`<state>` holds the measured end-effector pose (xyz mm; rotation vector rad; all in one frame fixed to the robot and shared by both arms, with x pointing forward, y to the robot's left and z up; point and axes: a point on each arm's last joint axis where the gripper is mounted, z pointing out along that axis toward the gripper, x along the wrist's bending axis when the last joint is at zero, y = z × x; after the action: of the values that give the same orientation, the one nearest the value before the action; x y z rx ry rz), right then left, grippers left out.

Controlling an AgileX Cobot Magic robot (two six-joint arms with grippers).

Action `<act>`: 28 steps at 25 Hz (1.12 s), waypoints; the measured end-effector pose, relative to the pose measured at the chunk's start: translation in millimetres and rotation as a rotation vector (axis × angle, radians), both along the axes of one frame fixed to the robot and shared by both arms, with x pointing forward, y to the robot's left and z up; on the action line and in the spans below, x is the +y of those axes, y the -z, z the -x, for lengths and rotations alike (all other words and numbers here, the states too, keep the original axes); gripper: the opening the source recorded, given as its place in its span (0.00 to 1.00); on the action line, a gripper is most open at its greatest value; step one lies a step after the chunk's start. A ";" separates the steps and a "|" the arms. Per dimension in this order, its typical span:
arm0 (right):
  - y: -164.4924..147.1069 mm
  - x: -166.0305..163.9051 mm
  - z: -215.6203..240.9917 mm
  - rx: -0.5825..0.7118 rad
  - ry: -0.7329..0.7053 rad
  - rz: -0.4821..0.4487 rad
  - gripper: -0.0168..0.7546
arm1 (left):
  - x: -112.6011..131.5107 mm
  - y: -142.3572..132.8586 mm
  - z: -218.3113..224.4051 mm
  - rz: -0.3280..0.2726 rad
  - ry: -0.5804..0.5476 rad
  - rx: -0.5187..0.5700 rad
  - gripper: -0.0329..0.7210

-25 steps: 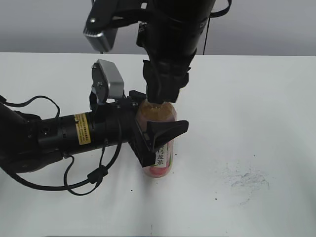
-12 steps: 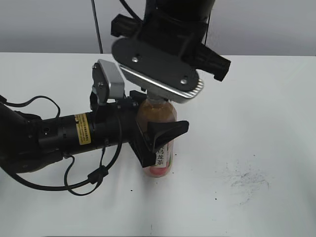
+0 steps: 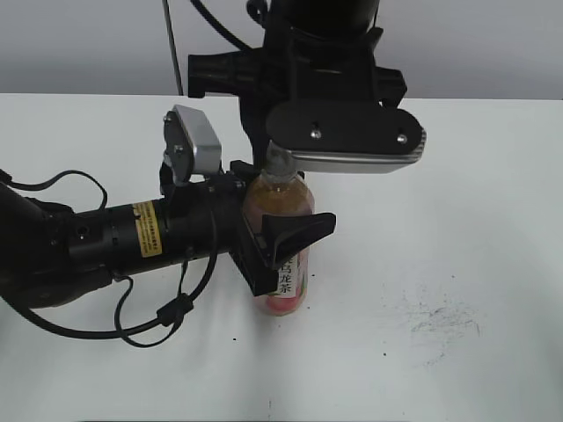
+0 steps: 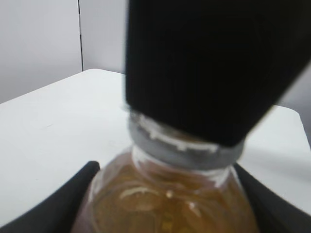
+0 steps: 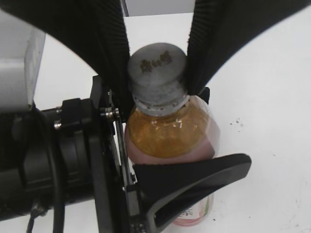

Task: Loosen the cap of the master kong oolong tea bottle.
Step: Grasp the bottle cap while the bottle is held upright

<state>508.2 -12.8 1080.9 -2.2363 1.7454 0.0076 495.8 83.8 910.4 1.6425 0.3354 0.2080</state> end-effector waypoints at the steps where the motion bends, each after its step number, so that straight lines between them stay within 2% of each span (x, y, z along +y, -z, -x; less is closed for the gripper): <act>1: -0.2 0.1 -0.2 -0.002 -0.003 0.001 0.38 | 0.0 0.0 -0.1 0.000 -0.001 0.000 0.64; 10: -0.2 -0.1 -0.3 -0.026 -0.090 0.020 0.38 | 0.0 0.0 -0.1 0.000 -0.001 0.001 0.64; 22: -0.2 0.6 0.5 -0.084 -0.353 0.060 0.38 | 0.0 0.0 -0.1 0.000 -0.001 0.001 0.64; 28: -0.2 1.1 1.1 -0.091 -0.382 0.066 0.38 | 0.0 0.0 0.0 0.000 0.000 0.000 0.64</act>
<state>507.2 -11.7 1081.1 -2.5398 1.2688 -0.0682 495.8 83.8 910.4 1.6424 0.3358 0.2076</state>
